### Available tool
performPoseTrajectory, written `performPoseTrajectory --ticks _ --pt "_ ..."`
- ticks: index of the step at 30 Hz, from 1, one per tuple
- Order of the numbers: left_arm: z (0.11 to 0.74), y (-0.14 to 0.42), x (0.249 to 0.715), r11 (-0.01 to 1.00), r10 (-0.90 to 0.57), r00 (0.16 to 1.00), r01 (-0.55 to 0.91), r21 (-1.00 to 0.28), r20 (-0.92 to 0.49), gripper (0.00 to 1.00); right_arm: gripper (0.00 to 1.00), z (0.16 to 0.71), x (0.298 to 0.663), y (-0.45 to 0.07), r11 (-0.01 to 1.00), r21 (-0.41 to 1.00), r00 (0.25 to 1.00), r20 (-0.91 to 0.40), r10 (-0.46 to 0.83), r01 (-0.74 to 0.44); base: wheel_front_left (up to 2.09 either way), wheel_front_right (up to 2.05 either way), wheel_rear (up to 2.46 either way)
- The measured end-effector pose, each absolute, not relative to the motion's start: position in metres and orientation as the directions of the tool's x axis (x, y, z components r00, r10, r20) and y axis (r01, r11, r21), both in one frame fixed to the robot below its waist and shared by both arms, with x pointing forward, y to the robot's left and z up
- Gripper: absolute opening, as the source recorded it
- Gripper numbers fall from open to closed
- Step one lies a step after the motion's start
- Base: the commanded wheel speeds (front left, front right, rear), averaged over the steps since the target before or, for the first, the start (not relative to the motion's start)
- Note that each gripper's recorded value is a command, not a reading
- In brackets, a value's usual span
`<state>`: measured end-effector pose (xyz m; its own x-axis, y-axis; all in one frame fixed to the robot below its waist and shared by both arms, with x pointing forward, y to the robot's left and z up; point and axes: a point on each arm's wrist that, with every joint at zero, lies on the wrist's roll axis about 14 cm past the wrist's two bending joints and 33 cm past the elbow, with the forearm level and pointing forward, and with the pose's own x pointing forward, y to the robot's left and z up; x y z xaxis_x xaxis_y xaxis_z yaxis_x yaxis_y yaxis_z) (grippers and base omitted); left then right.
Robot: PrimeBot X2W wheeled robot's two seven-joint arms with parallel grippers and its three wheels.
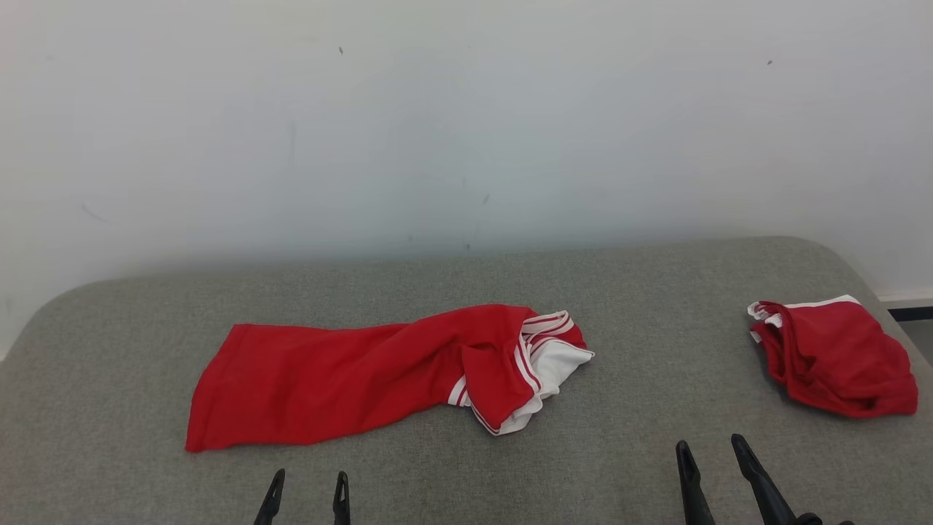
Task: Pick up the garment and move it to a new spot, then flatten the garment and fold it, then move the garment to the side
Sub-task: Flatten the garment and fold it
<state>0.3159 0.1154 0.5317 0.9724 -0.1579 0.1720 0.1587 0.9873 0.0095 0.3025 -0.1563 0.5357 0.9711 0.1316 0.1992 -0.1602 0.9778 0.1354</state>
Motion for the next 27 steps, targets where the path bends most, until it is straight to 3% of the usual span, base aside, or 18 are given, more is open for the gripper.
performPoseTrajectory --ticks 19,27 --pt "0.524 0.112 0.315 0.986 -0.166 0.975 0.165 0.023 0.149 1.0 1.0 0.531 0.307 -0.153 0.976 0.136 0.973 0.182 0.144 -0.17 0.0 0.0 0.0" --pt "0.512 0.086 0.325 0.965 -0.261 0.96 0.26 0.024 0.104 1.0 1.0 0.53 0.312 -0.155 0.973 0.155 0.974 0.175 0.141 -0.168 0.0 0.0 0.0"
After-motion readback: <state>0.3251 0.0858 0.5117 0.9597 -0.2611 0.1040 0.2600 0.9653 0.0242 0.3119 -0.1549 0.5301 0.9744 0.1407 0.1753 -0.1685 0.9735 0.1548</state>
